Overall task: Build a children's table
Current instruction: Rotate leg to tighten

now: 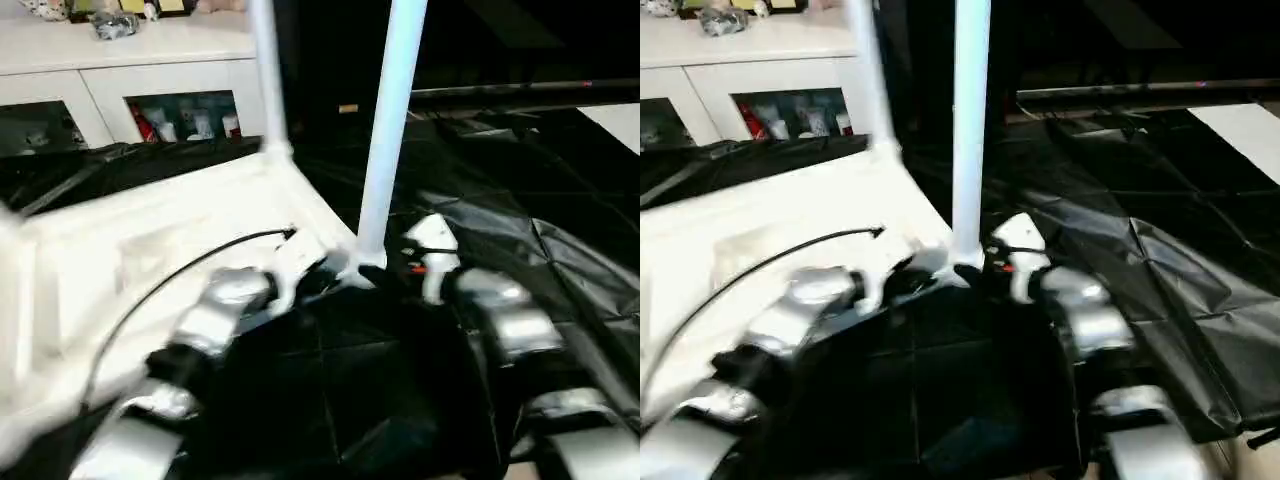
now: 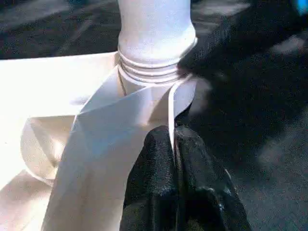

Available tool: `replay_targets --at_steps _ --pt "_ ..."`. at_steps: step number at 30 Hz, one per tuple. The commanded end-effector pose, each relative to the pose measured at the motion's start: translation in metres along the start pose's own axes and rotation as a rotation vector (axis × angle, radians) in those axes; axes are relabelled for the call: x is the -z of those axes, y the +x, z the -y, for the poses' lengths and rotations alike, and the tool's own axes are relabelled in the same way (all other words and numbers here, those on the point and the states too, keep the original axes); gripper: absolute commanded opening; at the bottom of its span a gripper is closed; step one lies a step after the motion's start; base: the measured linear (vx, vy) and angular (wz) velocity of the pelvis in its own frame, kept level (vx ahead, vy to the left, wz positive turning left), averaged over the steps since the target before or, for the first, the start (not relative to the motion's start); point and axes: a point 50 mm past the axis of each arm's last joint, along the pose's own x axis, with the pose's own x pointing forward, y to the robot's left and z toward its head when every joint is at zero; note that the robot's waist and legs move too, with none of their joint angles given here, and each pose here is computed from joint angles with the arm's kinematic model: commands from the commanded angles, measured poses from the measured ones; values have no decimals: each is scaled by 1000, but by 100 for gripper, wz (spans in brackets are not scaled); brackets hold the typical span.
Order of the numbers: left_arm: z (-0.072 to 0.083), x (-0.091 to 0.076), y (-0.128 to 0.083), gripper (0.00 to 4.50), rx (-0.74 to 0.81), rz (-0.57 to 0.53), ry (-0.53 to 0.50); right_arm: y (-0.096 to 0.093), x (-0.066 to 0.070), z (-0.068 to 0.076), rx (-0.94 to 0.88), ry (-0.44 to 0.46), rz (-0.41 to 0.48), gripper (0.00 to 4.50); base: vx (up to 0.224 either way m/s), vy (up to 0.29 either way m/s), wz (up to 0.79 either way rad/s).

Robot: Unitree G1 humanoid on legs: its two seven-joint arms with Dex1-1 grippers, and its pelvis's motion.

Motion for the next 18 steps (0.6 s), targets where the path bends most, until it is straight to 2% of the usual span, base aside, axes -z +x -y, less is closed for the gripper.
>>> replay_targets --at_steps 1,5,10,18 --pt "9 11 -4 0 86 15 -42 -3 -6 -2 -70 -17 18 391 0 0 0" --pt "12 15 -17 0 175 11 -32 -9 -5 -3 -158 -47 -14 391 0 0 0" --pt "11 17 -21 0 173 9 -37 -7 -2 -9 -207 -59 -29 376 0 0 0" --pt "13 16 -22 0 183 16 -44 -2 -2 -15 -262 -51 -17 291 0 0 0"
